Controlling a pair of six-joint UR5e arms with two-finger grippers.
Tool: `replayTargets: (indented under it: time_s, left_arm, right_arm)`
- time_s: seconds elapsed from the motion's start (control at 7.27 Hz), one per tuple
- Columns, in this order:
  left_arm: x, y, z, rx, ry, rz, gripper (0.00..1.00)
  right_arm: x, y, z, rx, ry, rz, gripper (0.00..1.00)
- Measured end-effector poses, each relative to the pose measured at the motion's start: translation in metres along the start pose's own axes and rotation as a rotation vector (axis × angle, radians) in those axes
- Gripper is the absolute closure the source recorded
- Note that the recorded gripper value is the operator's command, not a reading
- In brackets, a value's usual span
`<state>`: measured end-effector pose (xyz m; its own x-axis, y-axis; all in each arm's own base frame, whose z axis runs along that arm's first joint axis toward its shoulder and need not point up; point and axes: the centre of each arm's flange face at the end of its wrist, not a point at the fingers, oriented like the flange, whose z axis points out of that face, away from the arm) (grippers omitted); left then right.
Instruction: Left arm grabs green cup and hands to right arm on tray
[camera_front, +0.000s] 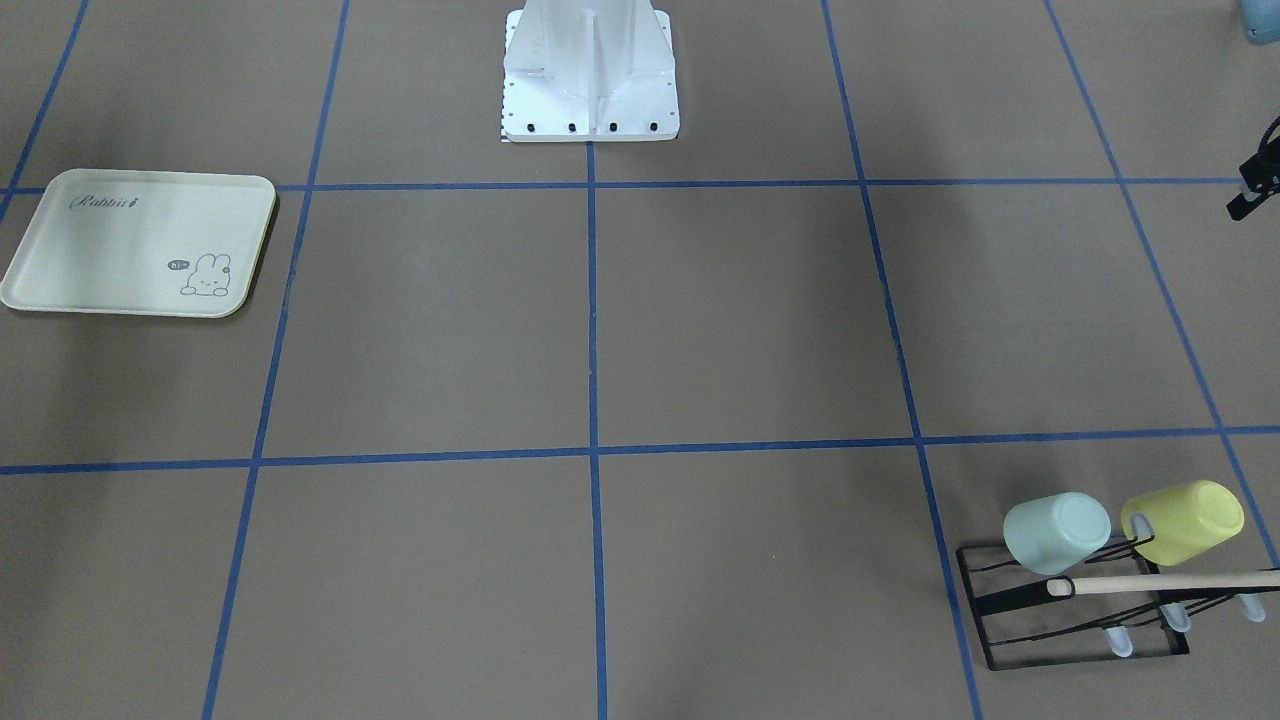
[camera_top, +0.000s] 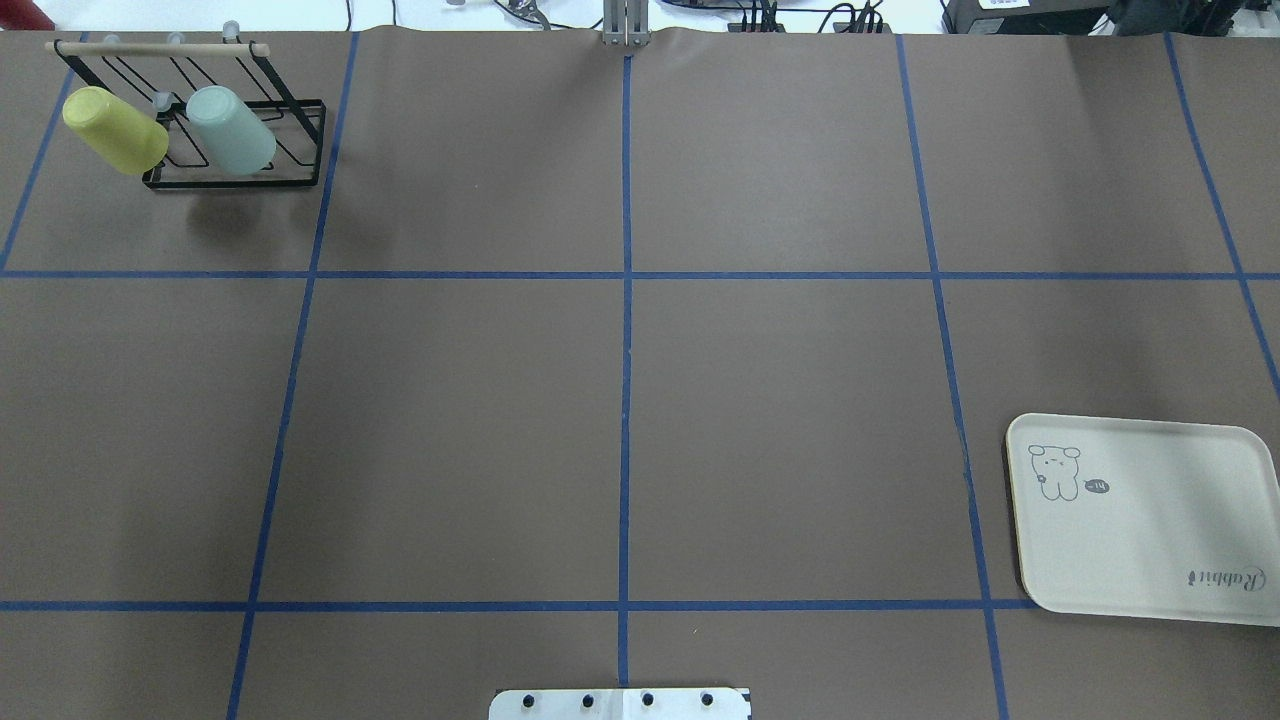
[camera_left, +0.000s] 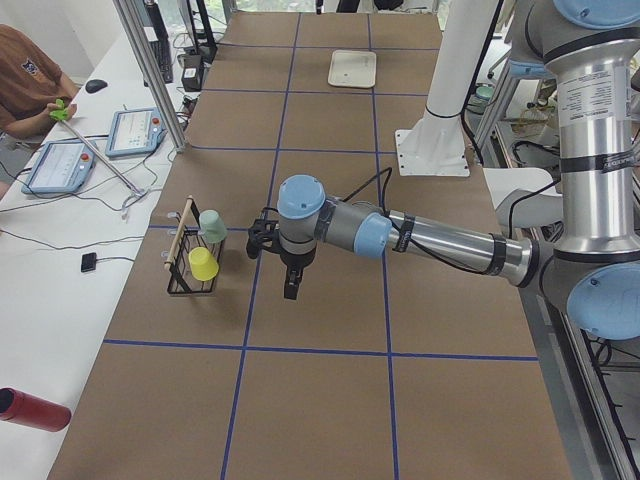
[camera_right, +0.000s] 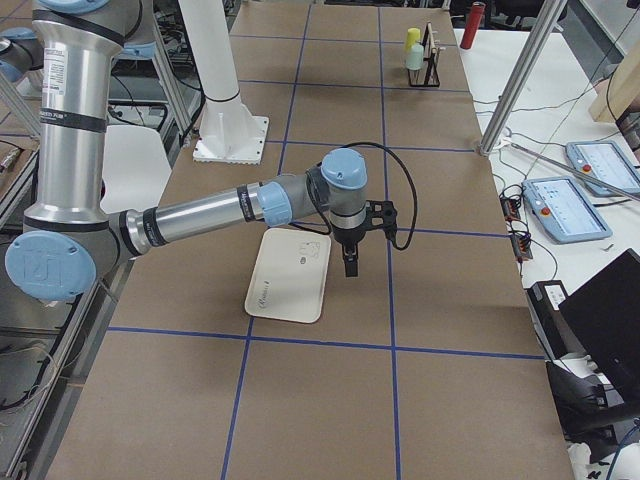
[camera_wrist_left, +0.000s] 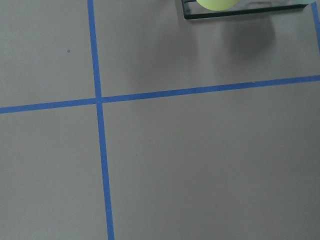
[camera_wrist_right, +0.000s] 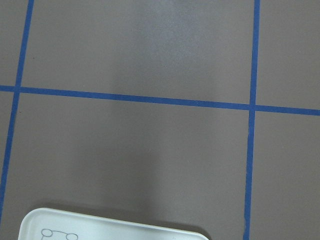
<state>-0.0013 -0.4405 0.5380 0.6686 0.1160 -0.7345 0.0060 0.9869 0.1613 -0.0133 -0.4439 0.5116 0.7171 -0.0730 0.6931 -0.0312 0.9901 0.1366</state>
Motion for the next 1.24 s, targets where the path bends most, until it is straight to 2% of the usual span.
replayTargets:
  time_s: [0.28,0.55,0.83,1.24]
  left_arm:
    - [0.004,-0.001,0.004,-0.007,0.001,0.008,0.01]
    - [0.026,-0.012,0.012,-0.016,0.011,0.027,0.02]
    - [0.104,-0.048,0.035,-0.023,0.042,0.073,0.0]
    - [0.183,-0.106,0.052,0.028,0.021,0.075,0.0]
  right_arm:
    - [0.003,-0.005,0.012,-0.008,0.001,-0.004,0.0]
    - [0.015,-0.013,0.048,0.018,-0.018,-0.062,0.0]
    - [0.023,-0.014,0.07,0.056,-0.04,-0.119,0.0]
    - [0.006,-0.016,0.091,0.043,-0.059,-0.178,0.0]
